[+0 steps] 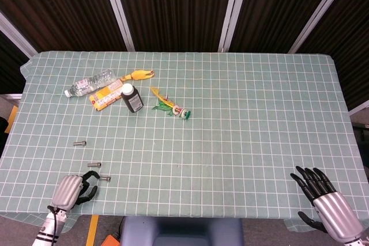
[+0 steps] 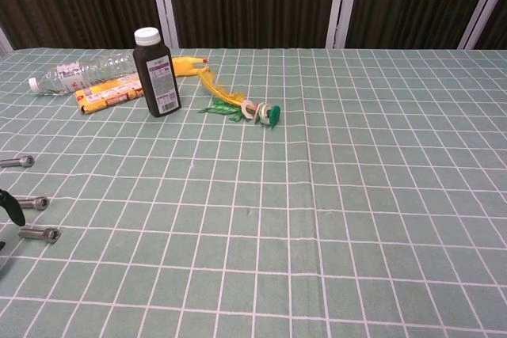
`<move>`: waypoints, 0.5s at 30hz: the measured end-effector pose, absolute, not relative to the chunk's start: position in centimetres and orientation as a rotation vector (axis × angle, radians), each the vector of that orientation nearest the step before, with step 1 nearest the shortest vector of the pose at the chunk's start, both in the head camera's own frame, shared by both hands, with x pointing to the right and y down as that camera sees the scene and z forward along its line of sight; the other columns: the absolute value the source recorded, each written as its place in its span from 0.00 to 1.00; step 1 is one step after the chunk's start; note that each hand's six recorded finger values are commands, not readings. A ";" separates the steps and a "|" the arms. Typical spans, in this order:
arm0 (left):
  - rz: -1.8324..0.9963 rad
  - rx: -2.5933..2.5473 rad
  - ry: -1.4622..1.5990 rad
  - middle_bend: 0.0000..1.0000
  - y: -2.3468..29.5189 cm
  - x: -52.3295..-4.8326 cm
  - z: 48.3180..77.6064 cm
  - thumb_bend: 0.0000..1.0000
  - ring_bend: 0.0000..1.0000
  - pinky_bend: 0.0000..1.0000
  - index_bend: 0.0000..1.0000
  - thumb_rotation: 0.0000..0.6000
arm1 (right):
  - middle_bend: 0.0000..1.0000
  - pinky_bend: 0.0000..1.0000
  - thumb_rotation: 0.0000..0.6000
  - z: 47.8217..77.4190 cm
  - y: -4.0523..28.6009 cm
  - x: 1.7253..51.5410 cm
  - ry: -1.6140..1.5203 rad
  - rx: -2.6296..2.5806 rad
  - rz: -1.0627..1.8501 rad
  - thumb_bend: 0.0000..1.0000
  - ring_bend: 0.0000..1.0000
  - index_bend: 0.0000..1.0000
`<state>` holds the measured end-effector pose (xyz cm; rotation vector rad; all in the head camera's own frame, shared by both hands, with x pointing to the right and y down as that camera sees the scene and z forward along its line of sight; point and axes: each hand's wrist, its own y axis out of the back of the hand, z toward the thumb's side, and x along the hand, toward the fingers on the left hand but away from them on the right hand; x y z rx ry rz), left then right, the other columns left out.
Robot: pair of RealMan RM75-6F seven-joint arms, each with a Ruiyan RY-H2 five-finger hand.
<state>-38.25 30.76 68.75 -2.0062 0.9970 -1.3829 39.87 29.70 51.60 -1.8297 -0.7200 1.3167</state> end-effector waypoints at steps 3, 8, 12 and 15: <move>-1.393 -1.978 0.980 1.00 30.8 -38.6 69.4 0.44 1.00 1.00 0.45 1.00 | 0.00 0.00 1.00 51.5 29.7 39.8 -0.723 -1.830 1.308 0.31 0.00 0.00; -1.398 -1.953 0.978 1.00 30.7 -38.9 70.0 0.44 1.00 1.00 0.44 1.00 | 0.00 0.00 1.00 51.7 29.8 39.7 -0.713 -1.833 1.311 0.31 0.00 0.00; -1.391 -1.942 0.969 1.00 30.5 -38.7 70.4 0.44 1.00 1.00 0.43 1.00 | 0.00 0.00 1.00 51.7 29.8 39.7 -0.713 -1.831 1.313 0.31 0.00 0.00; -1.386 -1.941 0.965 1.00 30.3 -38.4 70.7 0.43 1.00 1.00 0.43 1.00 | 0.00 0.00 1.00 51.7 29.8 39.7 -0.715 -1.830 1.316 0.31 0.00 0.00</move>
